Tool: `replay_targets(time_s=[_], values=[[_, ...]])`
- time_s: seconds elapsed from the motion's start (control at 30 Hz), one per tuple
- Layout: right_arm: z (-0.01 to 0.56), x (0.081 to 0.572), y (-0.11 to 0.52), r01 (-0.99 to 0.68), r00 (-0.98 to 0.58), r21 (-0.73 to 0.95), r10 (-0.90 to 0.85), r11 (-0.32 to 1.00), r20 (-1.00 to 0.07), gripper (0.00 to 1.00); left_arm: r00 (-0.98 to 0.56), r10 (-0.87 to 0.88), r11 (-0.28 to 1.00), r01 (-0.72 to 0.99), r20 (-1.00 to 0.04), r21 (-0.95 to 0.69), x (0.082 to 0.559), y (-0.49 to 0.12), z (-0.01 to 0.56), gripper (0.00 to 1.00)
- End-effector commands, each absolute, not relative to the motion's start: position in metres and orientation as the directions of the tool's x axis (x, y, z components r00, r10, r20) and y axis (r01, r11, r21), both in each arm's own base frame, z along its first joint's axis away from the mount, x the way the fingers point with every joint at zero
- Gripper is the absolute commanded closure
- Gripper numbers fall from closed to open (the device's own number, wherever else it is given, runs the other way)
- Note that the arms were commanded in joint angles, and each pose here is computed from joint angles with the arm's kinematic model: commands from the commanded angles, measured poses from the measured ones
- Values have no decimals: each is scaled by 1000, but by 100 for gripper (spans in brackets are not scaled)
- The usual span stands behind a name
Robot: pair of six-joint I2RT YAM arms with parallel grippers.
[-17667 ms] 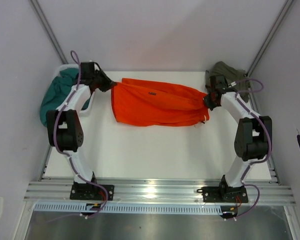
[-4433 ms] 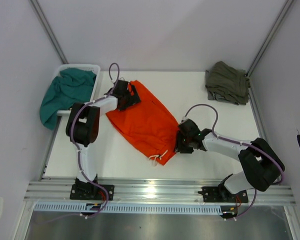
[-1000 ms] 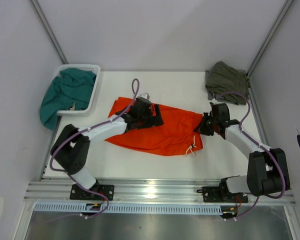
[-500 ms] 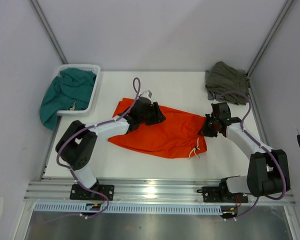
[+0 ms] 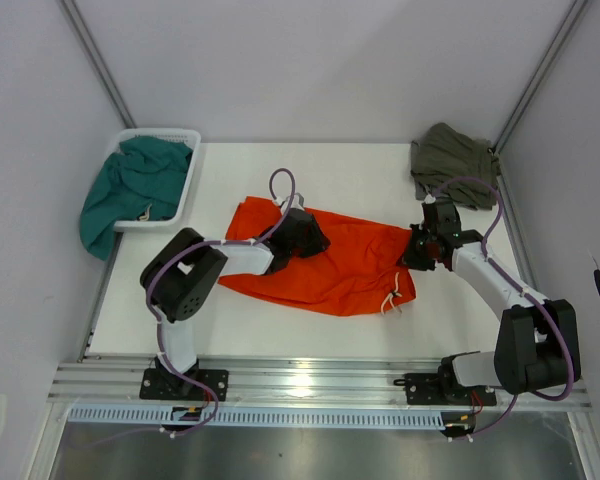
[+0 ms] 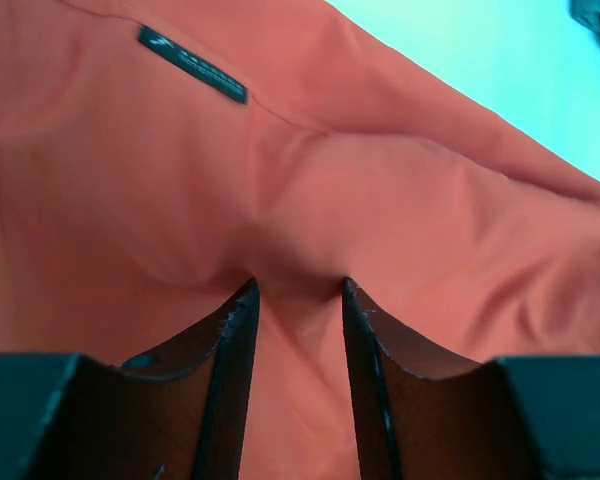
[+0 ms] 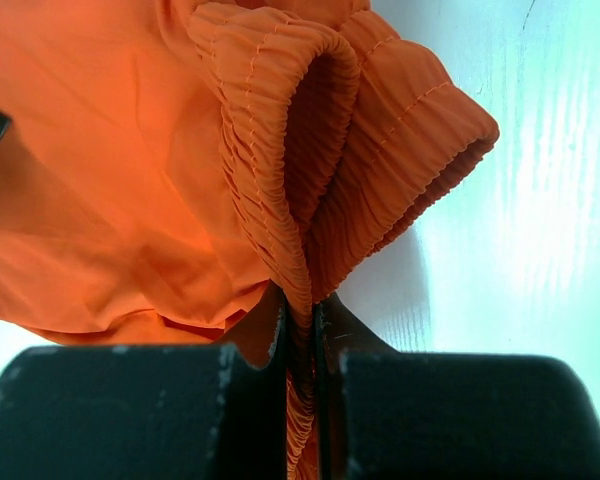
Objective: Fold and stack the shorts
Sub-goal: Fold the shorts
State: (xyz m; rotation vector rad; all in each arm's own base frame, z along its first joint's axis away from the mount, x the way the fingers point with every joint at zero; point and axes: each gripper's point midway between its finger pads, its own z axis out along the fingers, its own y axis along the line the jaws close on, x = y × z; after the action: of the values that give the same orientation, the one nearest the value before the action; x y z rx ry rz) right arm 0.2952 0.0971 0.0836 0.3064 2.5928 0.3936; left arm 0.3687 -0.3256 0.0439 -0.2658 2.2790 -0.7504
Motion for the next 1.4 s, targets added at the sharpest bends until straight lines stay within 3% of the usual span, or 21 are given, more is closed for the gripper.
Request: replay_targets(time_s=[0.0,0.47,0.97,1.23,1.37], values=[[105,307,99,122,-825,335,283,934,-489,100,-654,-454,791,16,-605,-611,397,-335,59,58],[128,285,154,-26,-846,276,126,961,-518,100,-696,-444,820,-63,-564,-569,412,-346,16,57],[232,328,184,-141,-754,340,122,930,-646,100,-672,-448,837,-83,-590,-541,390,-364,17,52],[231,338,197,-146,-769,379,136,914,-625,100,-635,-482,828,-106,-603,-550,379,-372,24,48],[218,328,182,-123,-783,372,140,920,-606,100,-641,-483,821,-93,-596,-564,396,-363,43,41]])
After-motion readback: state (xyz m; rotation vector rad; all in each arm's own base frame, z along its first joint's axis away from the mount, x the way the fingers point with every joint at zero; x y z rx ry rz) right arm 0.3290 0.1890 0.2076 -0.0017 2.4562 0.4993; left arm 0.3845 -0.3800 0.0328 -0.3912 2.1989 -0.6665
